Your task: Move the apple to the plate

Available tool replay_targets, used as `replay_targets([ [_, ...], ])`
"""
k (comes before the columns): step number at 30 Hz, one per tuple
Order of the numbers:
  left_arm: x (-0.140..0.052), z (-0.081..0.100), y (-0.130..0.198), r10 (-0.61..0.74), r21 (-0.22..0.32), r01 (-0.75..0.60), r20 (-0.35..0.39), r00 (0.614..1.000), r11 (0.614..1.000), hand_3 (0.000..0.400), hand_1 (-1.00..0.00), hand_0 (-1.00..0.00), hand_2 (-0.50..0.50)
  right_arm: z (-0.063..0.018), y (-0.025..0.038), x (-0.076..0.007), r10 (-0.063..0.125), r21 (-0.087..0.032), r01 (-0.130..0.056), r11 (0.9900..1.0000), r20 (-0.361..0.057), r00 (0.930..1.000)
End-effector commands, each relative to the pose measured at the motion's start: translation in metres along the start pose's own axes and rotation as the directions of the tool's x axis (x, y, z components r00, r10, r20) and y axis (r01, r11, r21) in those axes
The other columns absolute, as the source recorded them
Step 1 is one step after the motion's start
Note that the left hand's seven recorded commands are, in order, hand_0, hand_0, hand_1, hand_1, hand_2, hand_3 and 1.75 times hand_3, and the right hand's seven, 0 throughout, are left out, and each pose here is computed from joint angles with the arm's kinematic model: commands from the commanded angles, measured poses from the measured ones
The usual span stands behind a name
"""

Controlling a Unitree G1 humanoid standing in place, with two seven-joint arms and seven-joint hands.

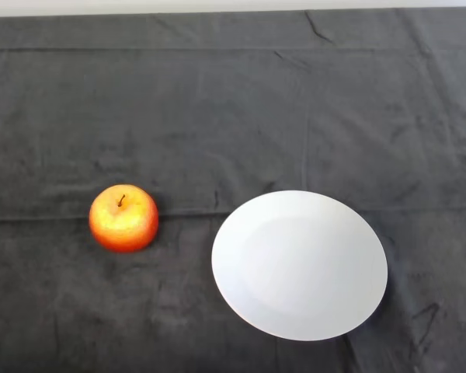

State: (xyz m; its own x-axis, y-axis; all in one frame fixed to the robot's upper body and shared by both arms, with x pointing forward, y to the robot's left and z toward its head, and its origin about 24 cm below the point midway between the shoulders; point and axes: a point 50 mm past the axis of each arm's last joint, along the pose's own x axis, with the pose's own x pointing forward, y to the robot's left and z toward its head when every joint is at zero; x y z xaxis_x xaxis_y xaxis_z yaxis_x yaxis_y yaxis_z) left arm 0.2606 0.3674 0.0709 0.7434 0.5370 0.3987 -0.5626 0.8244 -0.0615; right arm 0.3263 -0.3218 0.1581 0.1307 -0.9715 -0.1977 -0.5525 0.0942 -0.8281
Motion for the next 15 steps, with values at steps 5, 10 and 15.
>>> replay_targets([
  [5,-0.003,-0.004,-0.023,-0.081,0.030,0.081,-0.005,0.997,0.996,0.000,0.00,0.00,0.00,-0.0074,-0.0029,0.0052,0.010,0.026,-0.010,0.9996,-0.030,0.9995],
  [10,-0.008,-0.008,-0.040,-0.151,0.045,0.151,-0.007,0.988,0.987,0.000,0.00,0.00,0.00,-0.0074,-0.0029,0.0052,0.010,0.025,-0.010,0.9996,-0.030,0.9995],
  [15,-0.014,-0.011,-0.058,-0.229,0.055,0.229,-0.009,0.973,0.972,0.000,0.00,0.00,0.00,-0.0074,-0.0029,0.0052,0.010,0.025,-0.009,0.9996,-0.030,0.9995],
])
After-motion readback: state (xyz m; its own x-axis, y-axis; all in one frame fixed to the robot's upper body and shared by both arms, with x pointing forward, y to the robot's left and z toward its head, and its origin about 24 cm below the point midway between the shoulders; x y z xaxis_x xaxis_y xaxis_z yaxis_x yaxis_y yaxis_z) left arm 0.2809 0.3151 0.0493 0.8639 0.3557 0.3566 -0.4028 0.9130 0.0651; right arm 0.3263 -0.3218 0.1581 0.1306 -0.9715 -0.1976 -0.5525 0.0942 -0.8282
